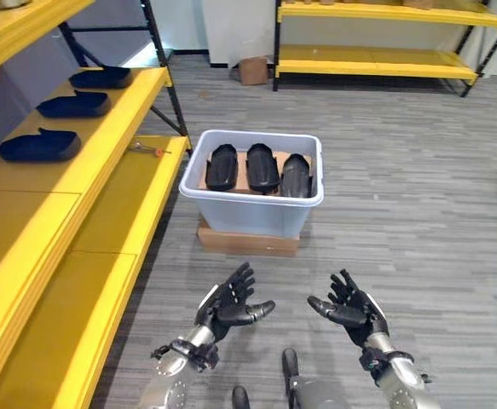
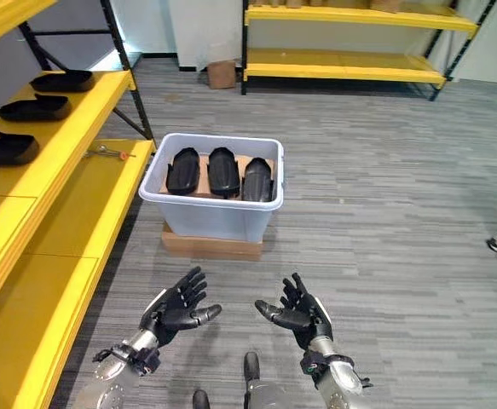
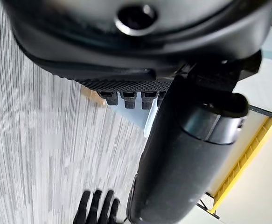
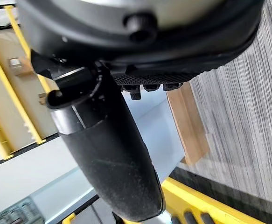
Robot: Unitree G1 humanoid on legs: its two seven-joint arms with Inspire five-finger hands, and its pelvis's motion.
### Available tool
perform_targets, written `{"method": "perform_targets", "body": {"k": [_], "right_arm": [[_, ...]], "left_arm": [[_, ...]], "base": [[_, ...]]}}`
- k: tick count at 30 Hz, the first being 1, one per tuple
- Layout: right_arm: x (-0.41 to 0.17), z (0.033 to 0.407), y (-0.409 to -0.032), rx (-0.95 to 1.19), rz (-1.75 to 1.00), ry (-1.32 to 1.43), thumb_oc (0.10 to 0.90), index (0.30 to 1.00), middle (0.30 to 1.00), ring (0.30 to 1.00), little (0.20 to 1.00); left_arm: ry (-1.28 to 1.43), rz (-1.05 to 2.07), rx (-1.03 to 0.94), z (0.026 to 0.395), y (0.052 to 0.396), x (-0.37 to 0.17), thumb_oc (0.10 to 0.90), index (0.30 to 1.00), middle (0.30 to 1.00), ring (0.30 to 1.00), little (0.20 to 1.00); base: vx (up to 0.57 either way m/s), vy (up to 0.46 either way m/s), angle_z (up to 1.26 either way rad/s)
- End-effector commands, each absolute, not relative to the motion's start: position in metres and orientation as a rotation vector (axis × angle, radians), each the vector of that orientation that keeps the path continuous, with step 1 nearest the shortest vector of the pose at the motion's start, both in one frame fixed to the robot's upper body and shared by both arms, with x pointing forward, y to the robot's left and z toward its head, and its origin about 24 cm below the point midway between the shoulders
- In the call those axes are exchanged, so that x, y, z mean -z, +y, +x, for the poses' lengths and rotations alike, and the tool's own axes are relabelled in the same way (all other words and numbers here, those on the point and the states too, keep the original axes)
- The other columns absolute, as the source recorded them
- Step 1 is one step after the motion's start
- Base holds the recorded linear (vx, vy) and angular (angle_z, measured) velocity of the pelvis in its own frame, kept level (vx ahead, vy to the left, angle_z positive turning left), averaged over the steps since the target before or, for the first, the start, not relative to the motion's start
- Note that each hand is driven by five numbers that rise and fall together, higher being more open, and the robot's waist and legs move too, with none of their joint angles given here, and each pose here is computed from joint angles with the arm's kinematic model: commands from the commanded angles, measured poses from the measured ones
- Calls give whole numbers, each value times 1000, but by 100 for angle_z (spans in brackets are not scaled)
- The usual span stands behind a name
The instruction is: Move parts from the plastic box to the shelf.
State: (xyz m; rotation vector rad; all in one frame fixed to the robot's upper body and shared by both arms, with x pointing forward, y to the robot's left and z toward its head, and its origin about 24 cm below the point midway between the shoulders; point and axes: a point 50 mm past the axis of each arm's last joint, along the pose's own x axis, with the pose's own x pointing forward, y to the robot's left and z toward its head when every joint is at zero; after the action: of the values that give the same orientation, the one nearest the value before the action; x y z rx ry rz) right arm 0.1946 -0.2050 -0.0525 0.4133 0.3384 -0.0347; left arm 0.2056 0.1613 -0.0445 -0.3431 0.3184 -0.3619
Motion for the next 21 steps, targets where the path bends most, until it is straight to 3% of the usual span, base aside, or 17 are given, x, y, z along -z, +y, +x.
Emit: {"method": "perform_targets", "body": {"k": [1, 17, 21], "right_arm": [[6, 227, -209, 6, 375, 59, 900, 1000, 1000, 1000, 1000], [2, 224, -219, -29, 288, 41, 900, 1000, 1000, 1000, 1000], [3, 225, -221, -51, 288, 40, 900, 1000, 1000, 1000, 1000]], "left_arm": [[79, -344, 456, 228, 153, 1, 900, 1000, 1000, 1000, 1000], [104, -430, 436, 228, 148, 6, 900, 1000, 1000, 1000, 1000], [108, -428, 408, 226, 155, 9, 900, 1000, 1000, 1000, 1000]], "base": [[338, -93, 26], [200, -113, -17], [172, 77, -25]]}}
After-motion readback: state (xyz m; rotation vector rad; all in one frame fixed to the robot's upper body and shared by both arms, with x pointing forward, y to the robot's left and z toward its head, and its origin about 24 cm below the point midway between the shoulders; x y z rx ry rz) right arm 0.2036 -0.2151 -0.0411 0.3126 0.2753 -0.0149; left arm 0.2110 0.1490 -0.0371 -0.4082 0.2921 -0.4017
